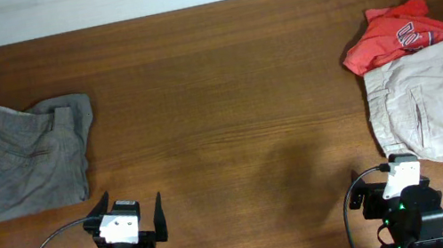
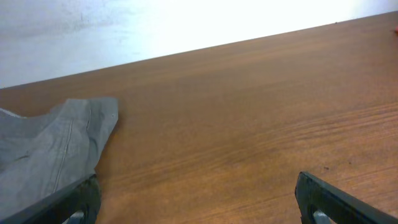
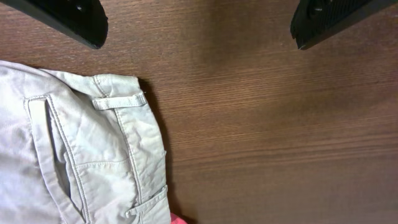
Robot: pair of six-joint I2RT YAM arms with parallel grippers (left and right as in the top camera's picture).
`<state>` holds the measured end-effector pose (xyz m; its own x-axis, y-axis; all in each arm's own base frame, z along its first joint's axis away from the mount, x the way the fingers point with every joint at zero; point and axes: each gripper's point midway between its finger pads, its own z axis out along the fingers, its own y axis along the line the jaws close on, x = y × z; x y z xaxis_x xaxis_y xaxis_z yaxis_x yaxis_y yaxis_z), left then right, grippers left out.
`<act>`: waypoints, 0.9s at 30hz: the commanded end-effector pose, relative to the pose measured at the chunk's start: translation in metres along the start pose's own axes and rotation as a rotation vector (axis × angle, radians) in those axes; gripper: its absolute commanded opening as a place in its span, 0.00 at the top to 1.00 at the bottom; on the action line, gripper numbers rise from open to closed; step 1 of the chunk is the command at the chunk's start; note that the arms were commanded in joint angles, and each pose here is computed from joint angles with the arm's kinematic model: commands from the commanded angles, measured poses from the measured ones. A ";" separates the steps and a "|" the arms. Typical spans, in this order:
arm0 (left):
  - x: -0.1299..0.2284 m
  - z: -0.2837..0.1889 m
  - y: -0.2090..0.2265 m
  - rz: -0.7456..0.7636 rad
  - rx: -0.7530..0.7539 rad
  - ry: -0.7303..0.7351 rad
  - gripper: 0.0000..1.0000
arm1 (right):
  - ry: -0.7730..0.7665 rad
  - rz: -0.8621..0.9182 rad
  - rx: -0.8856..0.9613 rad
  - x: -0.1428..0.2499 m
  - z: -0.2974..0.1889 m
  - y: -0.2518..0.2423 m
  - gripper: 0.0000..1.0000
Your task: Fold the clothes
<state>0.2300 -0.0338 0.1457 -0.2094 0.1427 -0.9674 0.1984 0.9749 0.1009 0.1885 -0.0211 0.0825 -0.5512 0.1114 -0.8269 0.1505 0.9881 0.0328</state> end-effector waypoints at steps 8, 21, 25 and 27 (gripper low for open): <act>0.004 0.001 -0.005 -0.014 0.021 0.002 0.01 | -0.010 0.016 0.004 -0.002 0.000 -0.001 0.01; 0.004 0.001 -0.005 -0.014 0.021 0.002 0.01 | -0.010 0.016 0.004 -0.002 0.000 -0.001 0.01; 0.004 0.001 -0.005 -0.014 0.021 0.002 0.01 | -0.010 0.016 0.004 -0.002 0.000 -0.001 0.01; 0.004 0.001 -0.005 -0.014 0.021 0.002 0.01 | -0.010 0.016 0.004 -0.002 0.000 -0.001 0.01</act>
<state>0.2299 -0.0346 0.1431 -0.2150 0.1409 -0.9664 0.2017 0.9746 0.0972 0.1885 -0.0210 0.0825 -0.5512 0.1114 -0.8269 0.1502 0.9881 0.0330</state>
